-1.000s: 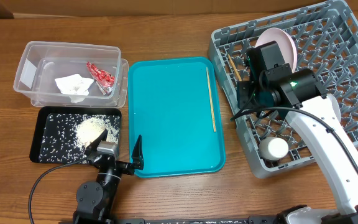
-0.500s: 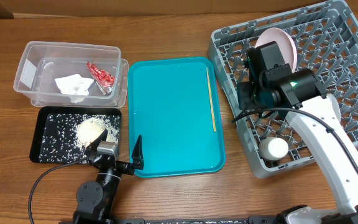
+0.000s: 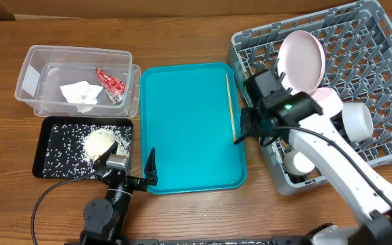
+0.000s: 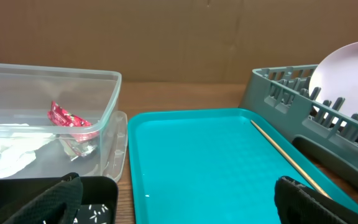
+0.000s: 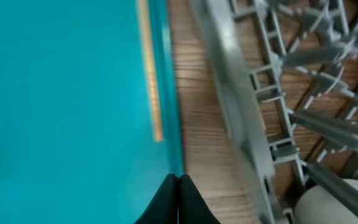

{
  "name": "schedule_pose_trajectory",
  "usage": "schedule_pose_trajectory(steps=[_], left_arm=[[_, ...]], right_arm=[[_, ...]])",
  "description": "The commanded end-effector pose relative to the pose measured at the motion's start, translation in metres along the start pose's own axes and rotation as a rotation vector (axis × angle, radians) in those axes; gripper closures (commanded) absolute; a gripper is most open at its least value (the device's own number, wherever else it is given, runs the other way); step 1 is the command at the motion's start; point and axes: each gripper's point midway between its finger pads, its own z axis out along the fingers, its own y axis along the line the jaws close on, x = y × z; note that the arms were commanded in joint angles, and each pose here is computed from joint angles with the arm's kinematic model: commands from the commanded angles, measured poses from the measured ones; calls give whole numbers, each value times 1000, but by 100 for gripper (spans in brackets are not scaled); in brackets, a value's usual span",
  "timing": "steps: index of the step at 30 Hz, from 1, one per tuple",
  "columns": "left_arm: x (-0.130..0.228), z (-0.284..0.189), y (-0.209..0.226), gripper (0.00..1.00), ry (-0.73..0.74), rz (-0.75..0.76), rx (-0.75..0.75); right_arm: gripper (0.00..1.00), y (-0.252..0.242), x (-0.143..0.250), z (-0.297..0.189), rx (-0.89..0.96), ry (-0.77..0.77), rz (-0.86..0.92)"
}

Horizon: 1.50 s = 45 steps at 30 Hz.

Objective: Sort waste into correct bins and load items into the dishwasher
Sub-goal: 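Move the right gripper to the second chopstick and grasp it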

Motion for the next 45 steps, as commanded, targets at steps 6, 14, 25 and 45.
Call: schedule_pose_trajectory(steps=[6, 14, 25, 45], left_arm=[[0, 0, 0, 0, -6, 0, 4], [0, 0, 0, 0, -6, 0, 4], [0, 0, 0, 0, -6, 0, 4], [0, 0, 0, 0, -6, 0, 4]], right_arm=[[96, -14, -31, 44, 94, -103, 47], [96, -54, -62, 92, 273, -183, 112], [95, -34, -128, 60, 164, -320, 45], [51, 46, -38, 68, 92, -81, -192]])
